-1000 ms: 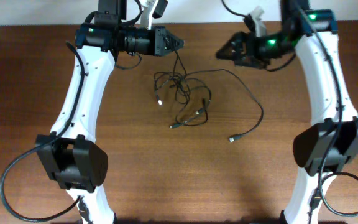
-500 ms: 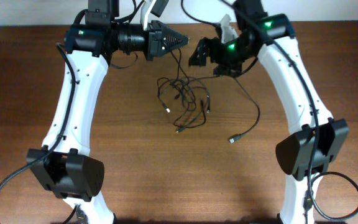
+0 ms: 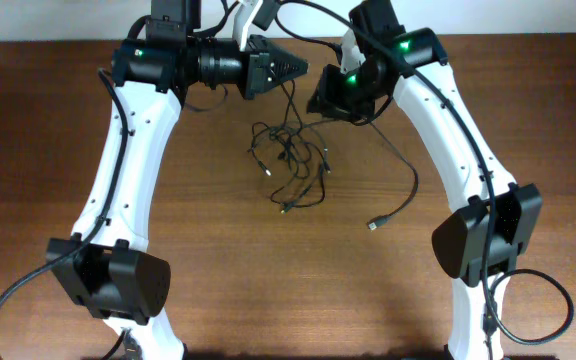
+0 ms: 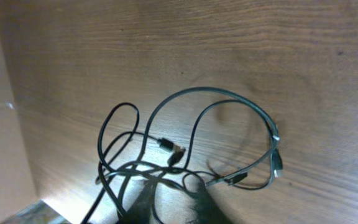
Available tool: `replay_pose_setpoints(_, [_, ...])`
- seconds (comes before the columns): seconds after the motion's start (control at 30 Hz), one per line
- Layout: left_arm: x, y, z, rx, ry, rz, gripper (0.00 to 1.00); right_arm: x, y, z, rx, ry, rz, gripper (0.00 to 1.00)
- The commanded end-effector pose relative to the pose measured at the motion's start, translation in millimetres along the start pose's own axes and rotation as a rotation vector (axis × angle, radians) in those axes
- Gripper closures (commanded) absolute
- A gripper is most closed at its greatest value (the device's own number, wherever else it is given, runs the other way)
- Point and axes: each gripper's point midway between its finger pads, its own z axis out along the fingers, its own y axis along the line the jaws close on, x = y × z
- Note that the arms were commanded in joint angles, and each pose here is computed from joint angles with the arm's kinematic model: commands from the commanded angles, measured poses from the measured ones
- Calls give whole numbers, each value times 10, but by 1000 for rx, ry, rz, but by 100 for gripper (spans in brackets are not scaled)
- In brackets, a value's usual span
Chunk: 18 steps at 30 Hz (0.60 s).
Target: Untangle cables
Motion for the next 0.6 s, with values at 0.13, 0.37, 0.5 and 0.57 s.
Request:
replay_pose_setpoints(0.13, [-22, 246, -113, -219, 27, 42, 100, -26, -93, 25, 37, -9, -40, 96])
replay_pose_setpoints(0.37, [281, 1108, -641, -824, 145, -110, 100, -183, -321, -494, 0, -67, -59, 96])
replay_pose_setpoints(0.5, [289, 1073, -604, -798, 146, -114, 100, -190, -380, -745, -31, -85, -38, 96])
replay_pose_setpoints(0.57, [263, 956, -490, -703, 131, -116, 100, -83, -358, -688, -28, -41, -29, 61])
